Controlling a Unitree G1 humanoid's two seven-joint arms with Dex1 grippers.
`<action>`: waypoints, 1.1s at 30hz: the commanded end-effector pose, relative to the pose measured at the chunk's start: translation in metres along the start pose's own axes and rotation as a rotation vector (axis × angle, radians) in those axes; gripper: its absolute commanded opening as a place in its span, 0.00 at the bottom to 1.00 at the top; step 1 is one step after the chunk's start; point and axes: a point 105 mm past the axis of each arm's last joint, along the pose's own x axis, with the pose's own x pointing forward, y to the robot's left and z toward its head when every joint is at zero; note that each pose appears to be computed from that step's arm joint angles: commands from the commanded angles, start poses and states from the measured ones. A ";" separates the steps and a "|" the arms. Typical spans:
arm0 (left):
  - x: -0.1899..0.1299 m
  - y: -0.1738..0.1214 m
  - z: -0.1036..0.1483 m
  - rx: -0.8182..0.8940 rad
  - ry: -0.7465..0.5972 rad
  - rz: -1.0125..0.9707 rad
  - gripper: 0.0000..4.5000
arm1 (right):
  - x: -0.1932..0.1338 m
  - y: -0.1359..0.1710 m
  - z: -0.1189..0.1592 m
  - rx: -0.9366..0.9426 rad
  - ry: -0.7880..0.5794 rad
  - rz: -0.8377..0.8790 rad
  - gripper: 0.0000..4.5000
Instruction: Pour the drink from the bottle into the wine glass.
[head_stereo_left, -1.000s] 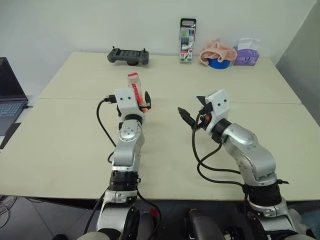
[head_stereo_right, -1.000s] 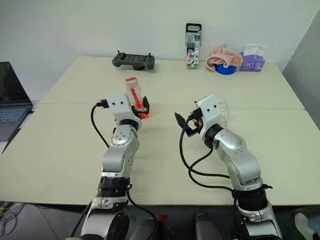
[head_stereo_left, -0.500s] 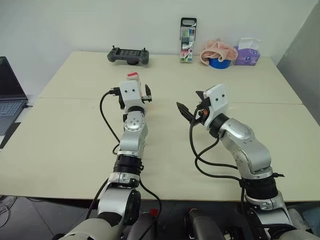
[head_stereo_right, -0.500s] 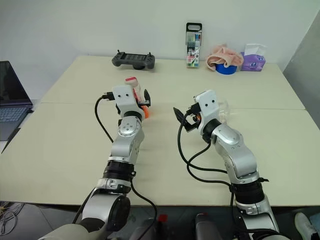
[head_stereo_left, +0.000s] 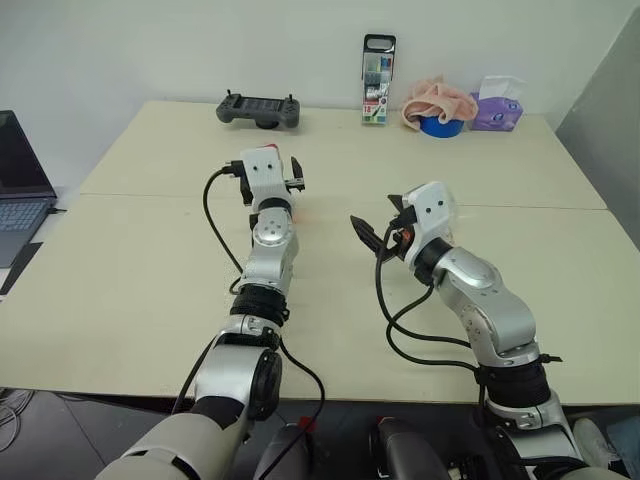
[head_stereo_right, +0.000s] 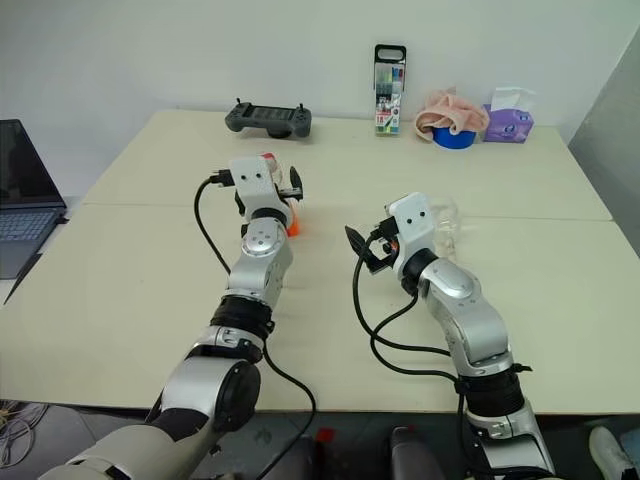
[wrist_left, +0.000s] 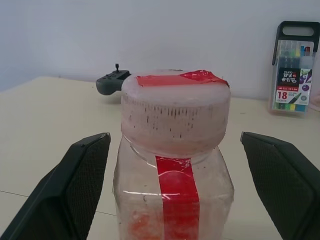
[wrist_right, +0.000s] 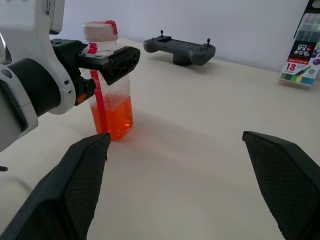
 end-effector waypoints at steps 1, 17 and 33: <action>0.006 -0.001 0.022 0.008 -0.080 -0.008 1.00 | -0.002 0.003 0.010 -0.025 -0.038 0.004 1.00; 0.013 0.005 0.027 0.005 -0.115 -0.021 0.48 | -0.003 0.000 0.015 -0.055 -0.039 0.002 1.00; -0.081 -0.065 0.038 0.039 -0.182 -0.945 0.48 | -0.024 -0.001 0.091 0.028 -0.053 0.137 1.00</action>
